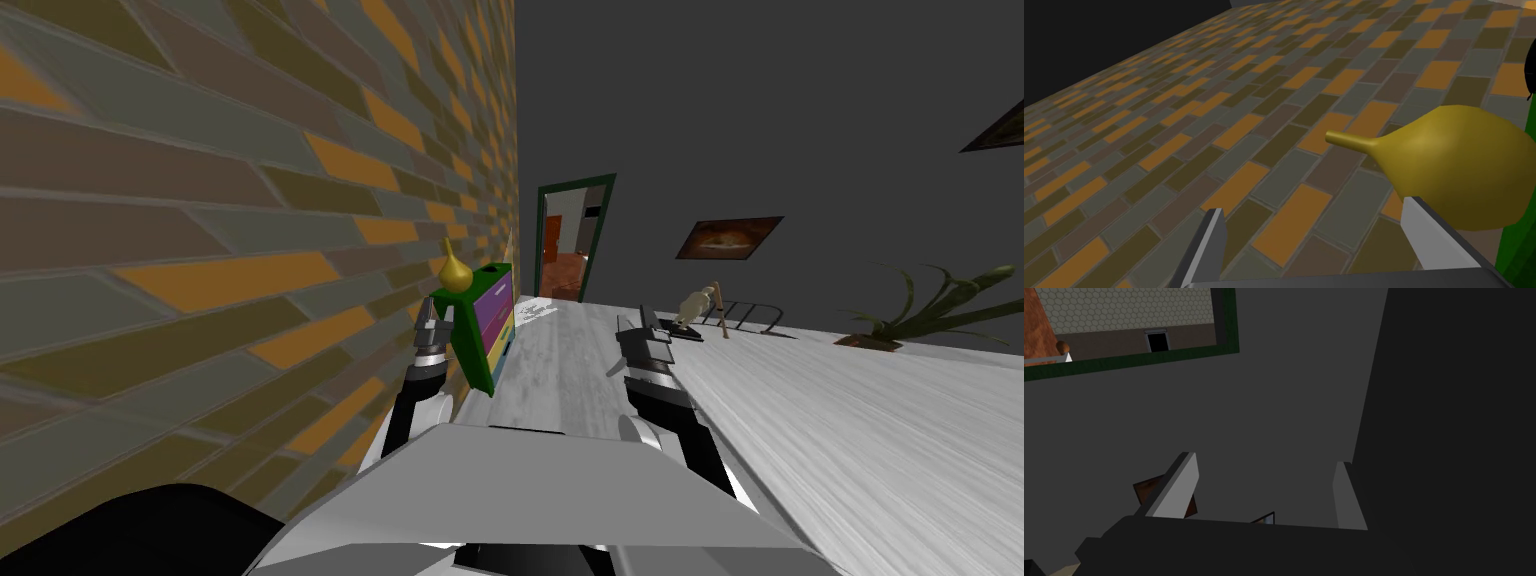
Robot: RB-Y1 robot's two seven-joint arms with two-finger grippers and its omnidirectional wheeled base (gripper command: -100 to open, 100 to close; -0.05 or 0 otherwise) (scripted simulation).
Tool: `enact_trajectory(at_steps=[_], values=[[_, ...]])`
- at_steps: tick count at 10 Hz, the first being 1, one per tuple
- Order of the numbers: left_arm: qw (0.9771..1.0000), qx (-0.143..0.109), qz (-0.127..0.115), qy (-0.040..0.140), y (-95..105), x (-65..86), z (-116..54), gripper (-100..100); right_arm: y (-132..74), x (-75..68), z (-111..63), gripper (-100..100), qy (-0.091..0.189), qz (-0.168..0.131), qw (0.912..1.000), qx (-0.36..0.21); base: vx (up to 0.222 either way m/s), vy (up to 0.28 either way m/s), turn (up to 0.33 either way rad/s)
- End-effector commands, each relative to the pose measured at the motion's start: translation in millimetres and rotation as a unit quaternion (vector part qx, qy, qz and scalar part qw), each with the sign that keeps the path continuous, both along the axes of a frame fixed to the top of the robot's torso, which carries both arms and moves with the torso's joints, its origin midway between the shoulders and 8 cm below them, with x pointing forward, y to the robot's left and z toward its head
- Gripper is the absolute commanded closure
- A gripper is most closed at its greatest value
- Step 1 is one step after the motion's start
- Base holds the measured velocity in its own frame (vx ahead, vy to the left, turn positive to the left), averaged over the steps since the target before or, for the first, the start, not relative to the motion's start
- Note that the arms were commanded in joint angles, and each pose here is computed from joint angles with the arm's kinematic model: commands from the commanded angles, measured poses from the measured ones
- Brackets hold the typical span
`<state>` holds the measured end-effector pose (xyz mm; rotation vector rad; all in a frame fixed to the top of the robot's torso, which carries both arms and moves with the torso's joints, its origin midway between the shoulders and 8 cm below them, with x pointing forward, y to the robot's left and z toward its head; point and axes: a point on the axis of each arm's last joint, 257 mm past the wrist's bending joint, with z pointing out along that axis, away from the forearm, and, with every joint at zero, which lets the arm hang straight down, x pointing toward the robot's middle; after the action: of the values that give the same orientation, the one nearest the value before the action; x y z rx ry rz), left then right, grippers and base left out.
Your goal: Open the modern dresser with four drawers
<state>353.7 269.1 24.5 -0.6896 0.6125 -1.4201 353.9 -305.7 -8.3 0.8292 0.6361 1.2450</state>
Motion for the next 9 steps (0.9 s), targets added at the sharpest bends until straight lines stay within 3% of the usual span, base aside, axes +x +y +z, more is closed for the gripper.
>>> enact_trajectory(at_steps=[1, 2, 3, 6, 9], values=[[1.0, 0.0, 0.0, 0.0, 0.0, 0.0, 0.0, 0, 0, 0.0, 0.0, 0, 0.0, 0.0, 1.0, 0.0, 0.0, 0.0, 0.0], [1.0, 0.0, 0.0, 0.0, 0.0, 0.0, 0.0, 0, 0, 0.0, 0.0, 0, 0.0, 0.0, 1.0, 0.0, 0.0, 0.0, 0.0], [0.9998, 0.016, -0.006, 0.01, -2.3, 4.4, -4.7, -100, 0, 0.0, 0.0, 0, 0.0, 0.0, 1.0, 0.0, 0.042, -0.01, 0.004], [0.9983, 0.04, -0.01, 0.041, -1.8, 19.5, -21.6, -100, 0, 0.0, -0.4, 0, 0.0, 0.0, 1.0, 0.0, 0.103, -0.039, 0.007], [0.9956, 0.048, -0.003, 0.08, 5.4, 38.9, -44.5, -100, 0, 0.0, -0.4, 0, 0.001, 0.0, 1.0, 0.0, 0.199, -0.052, 0.011]])
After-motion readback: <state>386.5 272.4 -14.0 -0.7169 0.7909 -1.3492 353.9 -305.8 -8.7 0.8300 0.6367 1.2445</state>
